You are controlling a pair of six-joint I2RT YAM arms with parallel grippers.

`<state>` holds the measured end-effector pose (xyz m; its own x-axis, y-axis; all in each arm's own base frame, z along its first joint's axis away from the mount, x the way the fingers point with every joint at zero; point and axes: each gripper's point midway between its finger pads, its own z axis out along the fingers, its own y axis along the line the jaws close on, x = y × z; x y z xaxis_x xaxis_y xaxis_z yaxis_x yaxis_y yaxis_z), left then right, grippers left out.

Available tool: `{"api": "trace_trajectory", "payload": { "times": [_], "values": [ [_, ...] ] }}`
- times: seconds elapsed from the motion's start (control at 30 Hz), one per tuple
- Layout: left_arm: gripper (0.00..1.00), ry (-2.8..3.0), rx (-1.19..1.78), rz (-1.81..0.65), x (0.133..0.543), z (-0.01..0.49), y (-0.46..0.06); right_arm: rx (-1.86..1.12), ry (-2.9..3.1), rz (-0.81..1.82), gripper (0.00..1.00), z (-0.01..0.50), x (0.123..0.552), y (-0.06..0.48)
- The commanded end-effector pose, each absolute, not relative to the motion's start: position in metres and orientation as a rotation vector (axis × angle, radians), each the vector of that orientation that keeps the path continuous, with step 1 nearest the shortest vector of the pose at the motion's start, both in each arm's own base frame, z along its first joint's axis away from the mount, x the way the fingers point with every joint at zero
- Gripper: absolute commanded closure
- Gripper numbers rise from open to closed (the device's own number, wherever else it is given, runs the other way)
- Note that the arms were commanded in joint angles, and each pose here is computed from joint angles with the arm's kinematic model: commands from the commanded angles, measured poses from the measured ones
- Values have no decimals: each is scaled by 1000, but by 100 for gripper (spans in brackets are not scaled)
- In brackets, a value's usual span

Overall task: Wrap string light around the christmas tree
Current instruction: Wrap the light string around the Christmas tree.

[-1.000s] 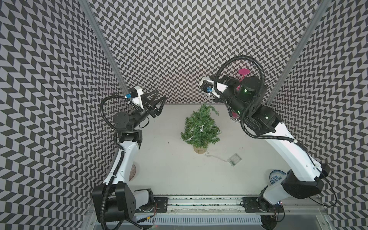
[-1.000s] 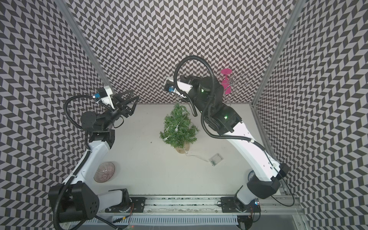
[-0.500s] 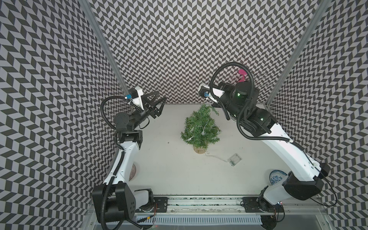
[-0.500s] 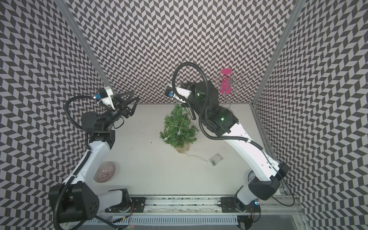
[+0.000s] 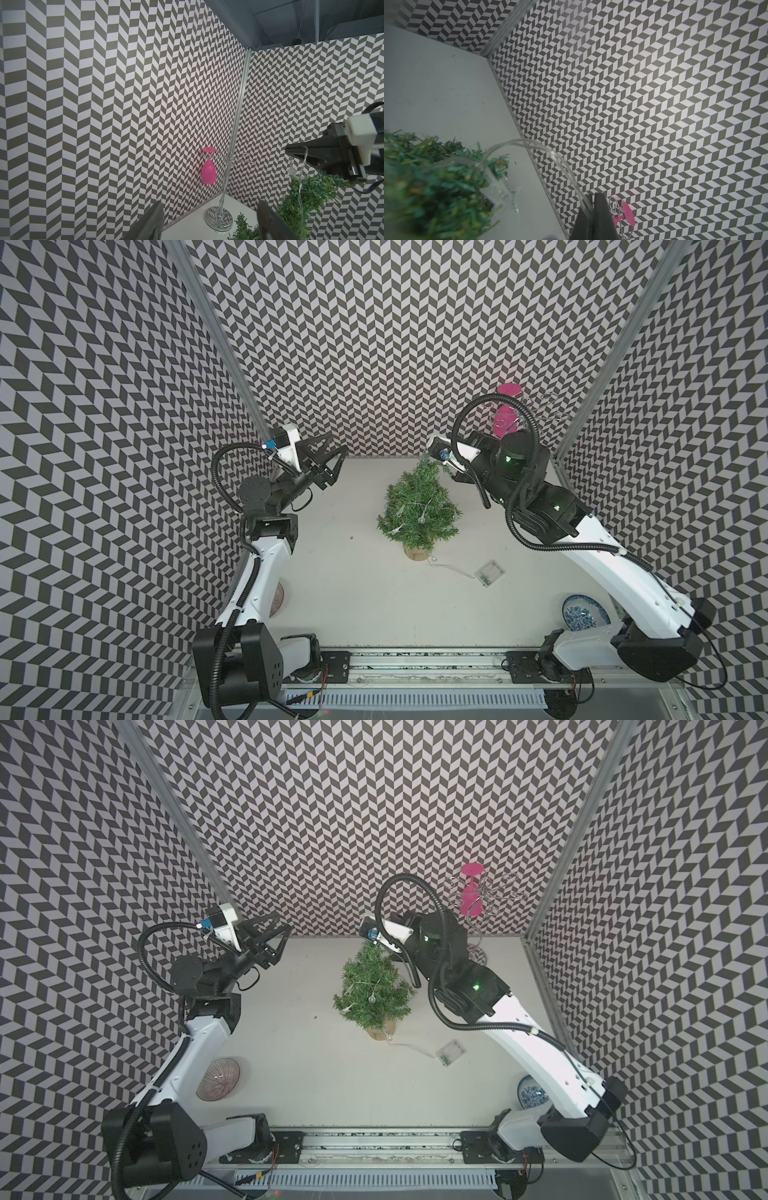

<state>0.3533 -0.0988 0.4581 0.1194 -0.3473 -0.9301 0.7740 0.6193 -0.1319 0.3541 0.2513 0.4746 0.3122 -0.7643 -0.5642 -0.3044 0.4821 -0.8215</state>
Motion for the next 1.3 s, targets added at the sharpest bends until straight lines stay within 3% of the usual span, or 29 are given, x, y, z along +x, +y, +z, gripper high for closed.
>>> {"api": "trace_trajectory", "payload": {
  "times": [0.0, 0.23, 0.83, 1.27],
  "values": [
    [29, 1161, 459, -852, 342, 466, -99, -1004, 1290, -354, 94, 477, 366, 239],
    [29, 1164, 461, -842, 342, 466, -99, -956, 1307, -227, 91, 466, 367, 235],
    [29, 1182, 462, -843, 344, 460, -100, -971, 1336, -65, 60, 440, 341, 237],
    [29, 1202, 445, -834, 344, 451, -98, -809, 1371, -56, 54, 445, 345, 199]
  ]
}}
